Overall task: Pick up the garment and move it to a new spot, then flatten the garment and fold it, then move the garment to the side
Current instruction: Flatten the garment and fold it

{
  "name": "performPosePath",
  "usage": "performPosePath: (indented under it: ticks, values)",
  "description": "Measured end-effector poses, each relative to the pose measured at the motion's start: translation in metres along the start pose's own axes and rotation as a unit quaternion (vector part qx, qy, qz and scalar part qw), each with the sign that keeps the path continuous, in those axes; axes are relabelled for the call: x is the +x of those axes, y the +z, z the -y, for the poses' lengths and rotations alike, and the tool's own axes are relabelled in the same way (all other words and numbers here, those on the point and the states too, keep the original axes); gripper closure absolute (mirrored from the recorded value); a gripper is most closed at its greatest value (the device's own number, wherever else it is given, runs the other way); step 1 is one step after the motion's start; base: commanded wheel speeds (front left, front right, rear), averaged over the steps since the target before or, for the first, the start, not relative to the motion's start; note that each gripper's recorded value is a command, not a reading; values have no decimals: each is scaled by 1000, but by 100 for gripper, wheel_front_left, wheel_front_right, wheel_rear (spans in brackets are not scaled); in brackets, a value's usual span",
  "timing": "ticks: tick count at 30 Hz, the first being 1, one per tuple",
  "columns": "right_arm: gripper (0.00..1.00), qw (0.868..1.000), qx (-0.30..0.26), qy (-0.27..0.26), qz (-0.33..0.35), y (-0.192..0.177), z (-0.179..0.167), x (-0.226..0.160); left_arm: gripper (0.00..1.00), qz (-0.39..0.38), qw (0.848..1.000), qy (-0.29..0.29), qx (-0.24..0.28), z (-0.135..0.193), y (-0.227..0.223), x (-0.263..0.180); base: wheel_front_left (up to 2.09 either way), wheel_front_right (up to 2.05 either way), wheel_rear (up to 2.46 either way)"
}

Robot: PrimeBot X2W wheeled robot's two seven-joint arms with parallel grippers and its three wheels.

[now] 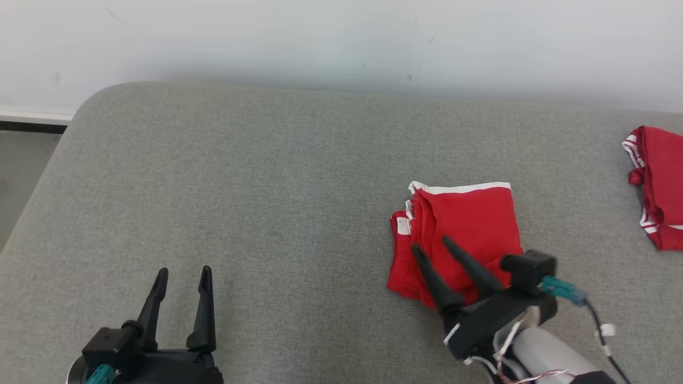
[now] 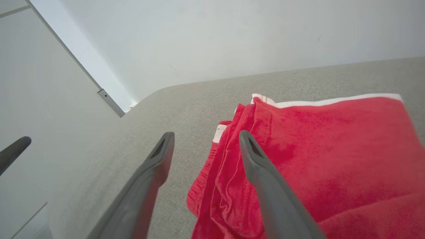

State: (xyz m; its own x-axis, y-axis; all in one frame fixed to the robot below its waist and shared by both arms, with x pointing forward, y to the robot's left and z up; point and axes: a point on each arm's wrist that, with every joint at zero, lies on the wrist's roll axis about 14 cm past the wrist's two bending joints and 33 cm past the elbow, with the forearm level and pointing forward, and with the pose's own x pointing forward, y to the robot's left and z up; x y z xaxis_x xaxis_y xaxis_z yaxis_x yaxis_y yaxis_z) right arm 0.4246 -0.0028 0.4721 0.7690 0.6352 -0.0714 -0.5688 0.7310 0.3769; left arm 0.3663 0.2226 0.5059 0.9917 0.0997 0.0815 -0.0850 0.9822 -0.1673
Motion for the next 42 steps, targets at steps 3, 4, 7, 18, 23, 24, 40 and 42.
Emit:
performPosePath:
  ticks: [3,4,7,18,23,24,40,42]
  values:
    - [0,999,-3,-17,38,25,12,-6,0,3,1000,-2,-1,2,2,0,0,0,0]
    - [0,998,-4,-25,49,31,17,-10,0,4,1000,-2,-1,2,3,0,0,0,0]
    - [0,995,-10,-64,73,46,43,-23,0,6,1000,-4,-1,3,4,1,0,0,0]
    - [100,985,-44,-156,54,40,108,-39,0,-2,1000,-5,4,2,-1,0,0,0,0]
    - [100,986,-62,-154,19,24,110,-25,0,-2,1000,-3,6,1,-1,2,0,0,0]
    - [100,986,-63,-154,12,20,110,-22,0,-2,1000,-2,6,0,0,2,0,0,0]
    - [100,993,-65,-90,-44,-26,54,37,0,-10,1000,19,8,-12,-4,0,0,0,0]
    - [100,995,-63,-69,-42,-29,36,43,0,-10,1000,20,8,-13,-4,0,0,0,0]
